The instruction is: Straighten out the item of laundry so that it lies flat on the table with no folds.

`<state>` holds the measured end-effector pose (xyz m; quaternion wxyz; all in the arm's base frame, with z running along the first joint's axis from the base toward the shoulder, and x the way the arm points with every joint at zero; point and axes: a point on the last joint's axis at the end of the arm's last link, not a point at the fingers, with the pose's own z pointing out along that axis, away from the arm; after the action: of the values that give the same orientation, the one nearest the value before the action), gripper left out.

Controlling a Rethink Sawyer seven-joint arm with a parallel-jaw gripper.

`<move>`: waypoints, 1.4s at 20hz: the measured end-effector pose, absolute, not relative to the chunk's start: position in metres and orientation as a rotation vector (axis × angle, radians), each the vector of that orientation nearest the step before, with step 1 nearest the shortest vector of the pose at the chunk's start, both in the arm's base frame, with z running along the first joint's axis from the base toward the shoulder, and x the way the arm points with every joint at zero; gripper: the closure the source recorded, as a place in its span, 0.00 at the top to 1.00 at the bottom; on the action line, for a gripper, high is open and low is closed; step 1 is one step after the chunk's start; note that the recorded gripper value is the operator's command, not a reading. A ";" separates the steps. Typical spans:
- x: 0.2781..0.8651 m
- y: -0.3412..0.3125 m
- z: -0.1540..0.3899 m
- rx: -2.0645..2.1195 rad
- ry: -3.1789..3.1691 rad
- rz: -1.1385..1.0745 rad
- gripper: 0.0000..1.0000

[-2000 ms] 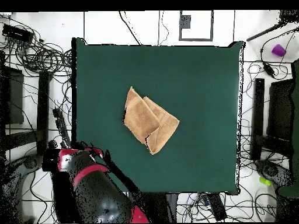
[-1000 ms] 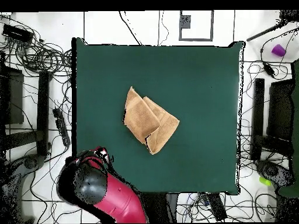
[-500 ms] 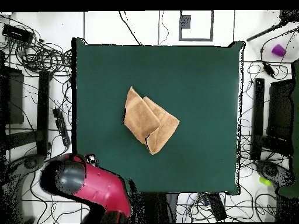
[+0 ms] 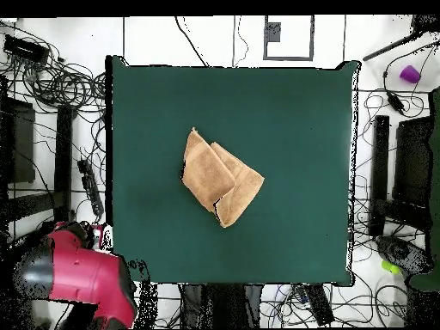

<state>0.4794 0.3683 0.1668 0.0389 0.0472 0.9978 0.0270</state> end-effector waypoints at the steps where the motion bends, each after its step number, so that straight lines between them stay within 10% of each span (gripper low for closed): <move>1: 0.481 0.370 0.167 0.156 3.033 0.066 1.00; 17: 0.532 0.356 0.312 0.146 2.917 0.096 1.00; 28: 0.581 0.149 0.290 0.741 2.669 0.216 1.00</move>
<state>0.5812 0.1487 0.2899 0.1806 0.2624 0.9448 0.0766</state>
